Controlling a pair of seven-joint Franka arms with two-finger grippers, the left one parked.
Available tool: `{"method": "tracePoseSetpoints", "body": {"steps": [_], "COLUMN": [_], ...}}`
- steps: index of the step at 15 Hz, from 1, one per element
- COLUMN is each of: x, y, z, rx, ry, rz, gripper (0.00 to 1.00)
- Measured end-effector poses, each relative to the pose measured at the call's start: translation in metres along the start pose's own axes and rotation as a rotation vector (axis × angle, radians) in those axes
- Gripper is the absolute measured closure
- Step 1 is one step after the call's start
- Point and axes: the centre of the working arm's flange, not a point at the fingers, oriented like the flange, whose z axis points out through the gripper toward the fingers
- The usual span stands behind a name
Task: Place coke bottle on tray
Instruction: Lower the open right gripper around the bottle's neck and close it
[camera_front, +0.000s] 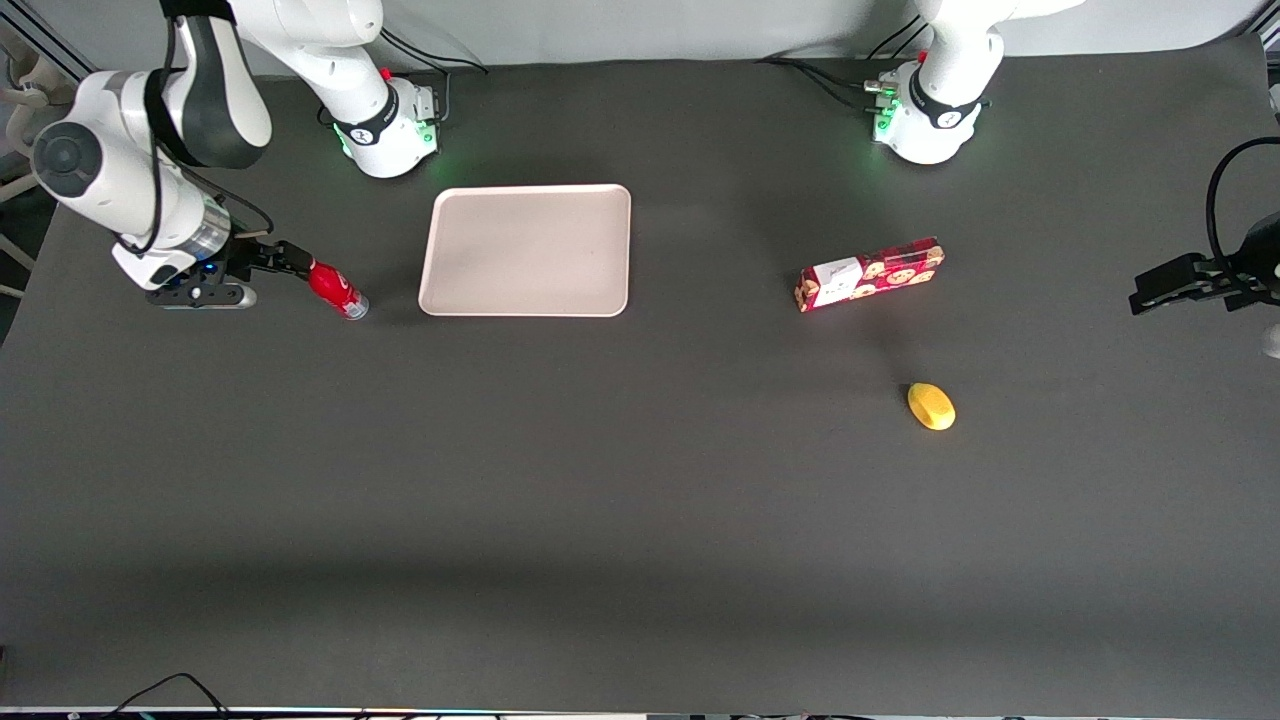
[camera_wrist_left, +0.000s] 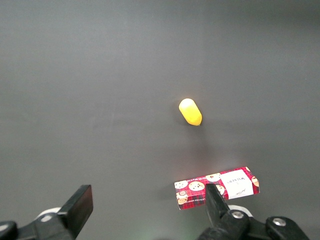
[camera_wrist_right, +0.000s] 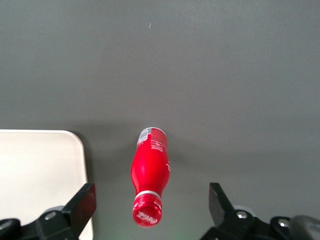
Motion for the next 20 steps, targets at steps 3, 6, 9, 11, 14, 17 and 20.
{"method": "tracePoseSetpoints", "body": {"steps": [3,6,9,11,14,17,20], "x": [-0.012,-0.019,-0.025,-0.028,-0.030,-0.031,-0.031], "y": [-0.004,-0.009,-0.013,-0.013,-0.013,-0.012,-0.011], "z": [0.027,0.043,0.053,0.057,0.059,0.060,0.061], "rx": [-0.007,-0.023,-0.035,-0.048,-0.054,-0.054,-0.054], "ry": [0.008,0.003,-0.010,-0.018,-0.022,-0.024,-0.025], "rz": [-0.013,-0.037,-0.055,-0.066,-0.071,-0.070,-0.067], "gripper": [0.00,0.00,0.00,0.00,0.04,0.19,0.33]}}
